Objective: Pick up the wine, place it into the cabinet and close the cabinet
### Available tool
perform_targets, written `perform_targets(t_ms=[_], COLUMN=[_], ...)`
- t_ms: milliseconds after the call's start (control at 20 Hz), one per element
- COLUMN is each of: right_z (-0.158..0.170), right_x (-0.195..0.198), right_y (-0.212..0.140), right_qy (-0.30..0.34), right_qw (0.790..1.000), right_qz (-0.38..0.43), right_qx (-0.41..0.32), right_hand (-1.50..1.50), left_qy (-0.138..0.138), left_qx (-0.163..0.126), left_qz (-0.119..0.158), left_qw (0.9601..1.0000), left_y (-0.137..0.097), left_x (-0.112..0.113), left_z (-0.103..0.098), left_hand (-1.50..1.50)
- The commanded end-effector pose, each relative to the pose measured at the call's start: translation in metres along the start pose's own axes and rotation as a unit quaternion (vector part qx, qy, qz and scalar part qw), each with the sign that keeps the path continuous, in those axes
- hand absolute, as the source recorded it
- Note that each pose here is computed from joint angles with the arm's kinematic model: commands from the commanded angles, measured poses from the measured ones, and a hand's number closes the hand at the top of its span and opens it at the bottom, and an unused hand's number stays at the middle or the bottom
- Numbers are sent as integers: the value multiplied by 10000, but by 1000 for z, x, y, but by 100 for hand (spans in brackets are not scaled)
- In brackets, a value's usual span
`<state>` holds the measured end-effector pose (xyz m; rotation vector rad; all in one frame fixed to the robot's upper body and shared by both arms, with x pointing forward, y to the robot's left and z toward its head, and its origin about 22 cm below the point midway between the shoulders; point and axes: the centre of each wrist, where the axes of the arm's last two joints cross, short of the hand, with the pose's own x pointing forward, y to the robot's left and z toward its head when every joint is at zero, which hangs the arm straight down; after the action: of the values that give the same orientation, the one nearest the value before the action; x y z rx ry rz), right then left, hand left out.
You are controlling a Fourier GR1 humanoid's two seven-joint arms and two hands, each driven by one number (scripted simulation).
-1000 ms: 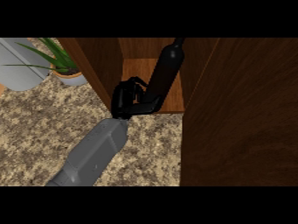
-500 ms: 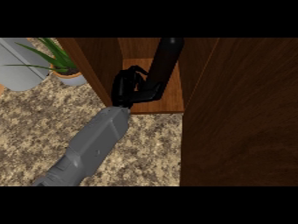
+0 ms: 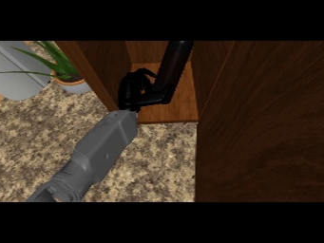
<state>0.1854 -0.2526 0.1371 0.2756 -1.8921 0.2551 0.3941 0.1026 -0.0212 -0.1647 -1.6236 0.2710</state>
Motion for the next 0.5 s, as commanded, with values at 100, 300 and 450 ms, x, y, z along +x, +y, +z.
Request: perform_targets(t_ms=[100,300,450], right_z=[-2,-6,-2], right_x=[6,-2,12], right_y=[-4,-11,9], right_qy=[37,-27,-50], right_qw=[10000,10000,10000], right_qz=[31,-26,-23], right_qx=[40,24,61], right_hand=[-150,-150,-150], left_qy=[-118,-227,-501], left_qx=[159,493,505], left_qz=[-21,91,-8], left_qw=[9998,9985,9975], left_y=[19,16,14], left_x=[-16,-11,-2], left_z=[10,7,-5], left_hand=[150,150,150])
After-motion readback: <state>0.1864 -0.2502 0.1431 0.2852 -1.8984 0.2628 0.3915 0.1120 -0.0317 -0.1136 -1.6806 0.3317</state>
